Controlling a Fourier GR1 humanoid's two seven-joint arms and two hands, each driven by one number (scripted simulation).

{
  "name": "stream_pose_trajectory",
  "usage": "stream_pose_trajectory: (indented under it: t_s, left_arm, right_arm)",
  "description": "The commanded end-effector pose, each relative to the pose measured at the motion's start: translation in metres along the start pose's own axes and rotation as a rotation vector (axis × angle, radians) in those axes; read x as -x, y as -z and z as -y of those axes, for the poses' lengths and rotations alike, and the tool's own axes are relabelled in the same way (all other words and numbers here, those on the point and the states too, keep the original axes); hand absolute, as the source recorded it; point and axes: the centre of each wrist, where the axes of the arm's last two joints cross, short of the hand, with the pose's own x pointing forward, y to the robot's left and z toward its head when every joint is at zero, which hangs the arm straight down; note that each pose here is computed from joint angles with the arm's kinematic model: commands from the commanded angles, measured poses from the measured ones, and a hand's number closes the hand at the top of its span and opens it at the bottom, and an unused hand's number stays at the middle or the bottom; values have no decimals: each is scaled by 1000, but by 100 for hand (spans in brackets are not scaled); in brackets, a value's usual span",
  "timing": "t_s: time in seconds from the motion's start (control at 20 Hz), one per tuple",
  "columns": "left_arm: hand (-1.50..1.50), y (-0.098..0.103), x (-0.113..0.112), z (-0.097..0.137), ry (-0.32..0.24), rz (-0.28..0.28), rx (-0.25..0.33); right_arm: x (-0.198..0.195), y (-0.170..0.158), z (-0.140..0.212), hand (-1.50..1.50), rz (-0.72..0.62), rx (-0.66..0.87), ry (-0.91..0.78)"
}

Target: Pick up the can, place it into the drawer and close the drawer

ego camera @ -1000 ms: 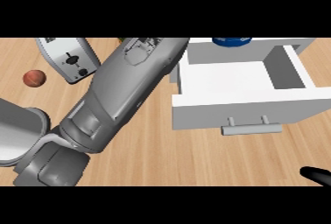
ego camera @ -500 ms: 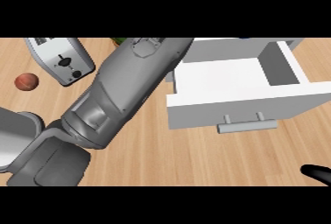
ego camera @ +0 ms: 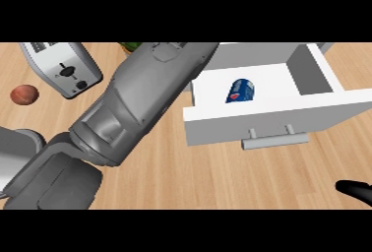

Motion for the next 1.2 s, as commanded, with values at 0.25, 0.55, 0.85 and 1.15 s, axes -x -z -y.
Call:
stream_pose_trajectory:
  t_s: [0.25,0.55,0.85,1.15]
  left_arm:
    - [-150,3,8,-5,-82,-22,-3]
    - [-150,1,1,-2,-129,-10,-6]
    - [-150,0,-18,4,-117,22,-27]
    - [-150,4,-12,0,-90,8,-24]
  right_arm:
    - [-5,15,-18,-150,134,-102,-216]
    - [-4,44,-33,-150,146,-150,-429]
    - [21,57,-53,-150,188,-199,-617]
    - [54,71,-92,-150,180,-262,-745]
